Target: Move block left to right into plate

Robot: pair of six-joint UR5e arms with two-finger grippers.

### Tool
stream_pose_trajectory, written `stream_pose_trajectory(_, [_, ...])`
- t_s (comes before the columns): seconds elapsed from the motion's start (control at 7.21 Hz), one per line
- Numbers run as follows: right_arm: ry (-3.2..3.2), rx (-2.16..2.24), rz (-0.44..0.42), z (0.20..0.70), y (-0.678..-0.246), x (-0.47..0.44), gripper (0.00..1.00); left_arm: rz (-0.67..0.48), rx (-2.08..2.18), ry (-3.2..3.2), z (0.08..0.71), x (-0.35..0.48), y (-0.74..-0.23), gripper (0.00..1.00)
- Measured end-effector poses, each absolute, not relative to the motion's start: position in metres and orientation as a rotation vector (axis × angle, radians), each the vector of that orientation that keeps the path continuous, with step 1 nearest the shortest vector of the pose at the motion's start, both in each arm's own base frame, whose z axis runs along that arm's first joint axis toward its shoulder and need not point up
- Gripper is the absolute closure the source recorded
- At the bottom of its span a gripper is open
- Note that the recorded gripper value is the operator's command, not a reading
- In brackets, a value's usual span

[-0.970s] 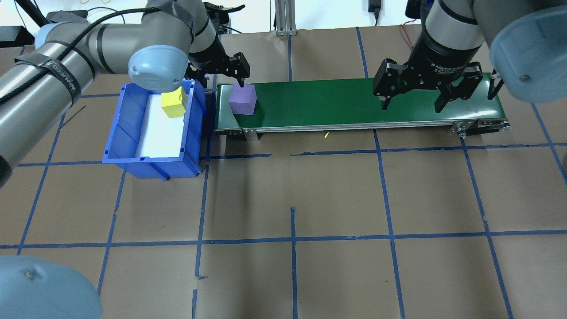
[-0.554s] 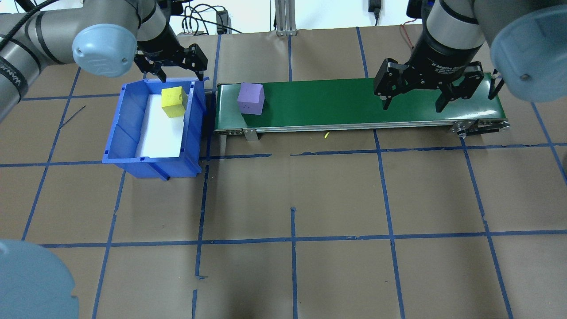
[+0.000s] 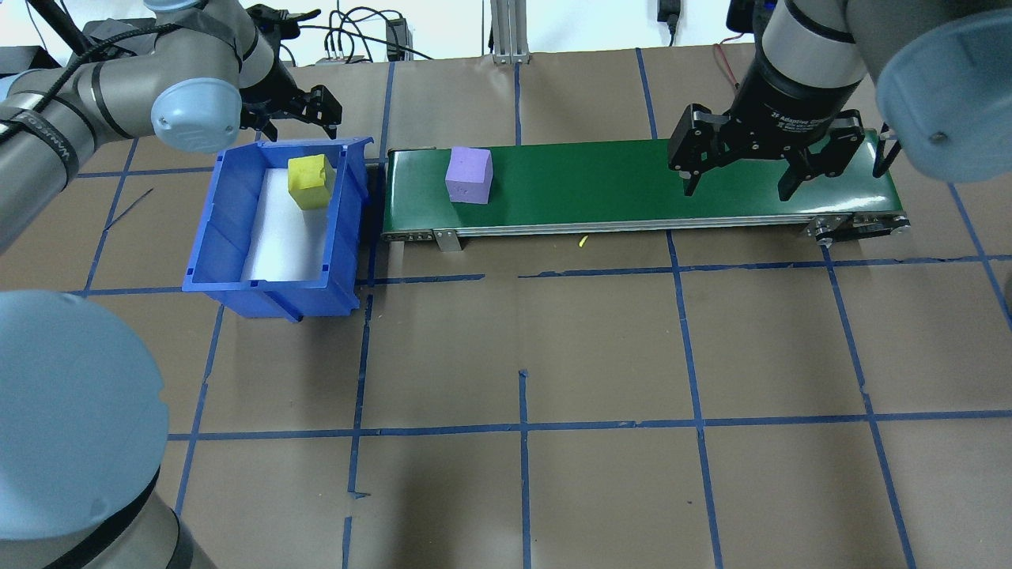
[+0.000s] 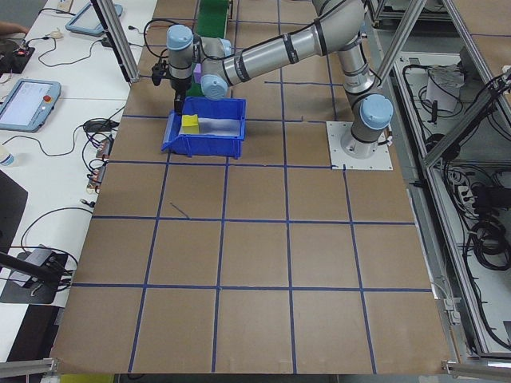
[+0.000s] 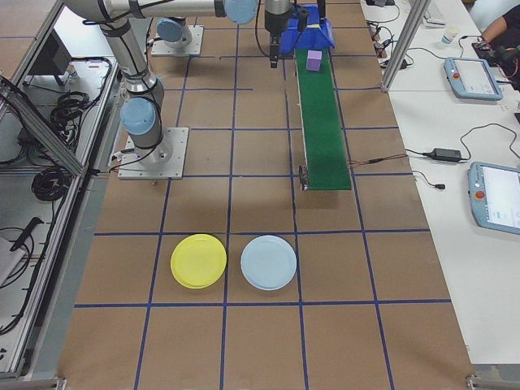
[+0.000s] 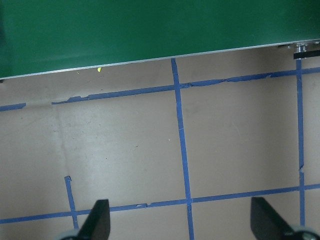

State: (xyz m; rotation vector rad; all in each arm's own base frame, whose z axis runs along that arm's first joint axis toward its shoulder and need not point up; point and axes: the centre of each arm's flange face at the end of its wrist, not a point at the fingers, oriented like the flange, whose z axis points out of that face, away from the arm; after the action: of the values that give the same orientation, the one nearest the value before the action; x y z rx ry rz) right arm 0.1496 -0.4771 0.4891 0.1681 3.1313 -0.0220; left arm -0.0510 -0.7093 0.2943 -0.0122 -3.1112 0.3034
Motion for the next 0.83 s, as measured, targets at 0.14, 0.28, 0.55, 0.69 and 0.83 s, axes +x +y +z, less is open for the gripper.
stream_pose_trajectory(0.14, [3.132,0.169,-0.022,0.489,-0.477,0.15,0.0,0.297,0.014,-3.109,0.28,-0.04,-0.715,0.01])
stream_pose_trajectory(0.28, [3.132,0.171,-0.022,0.489,-0.477,0.149,0.0,0.275,0.051,-3.11,0.267,-0.031,-0.716,0.01])
stream_pose_trajectory(0.55, [3.129,0.173,-0.026,0.491,-0.477,0.149,0.0,0.216,0.209,-3.092,0.245,-0.028,-0.711,0.01])
stream_pose_trajectory(0.69, [3.128,0.174,-0.028,0.491,-0.477,0.149,0.0,0.197,0.244,-3.085,0.24,-0.028,-0.707,0.01])
stream_pose_trajectory(0.83, [3.129,0.174,-0.027,0.491,-0.478,0.148,0.0,0.182,0.259,-3.083,0.236,-0.029,-0.705,0.07])
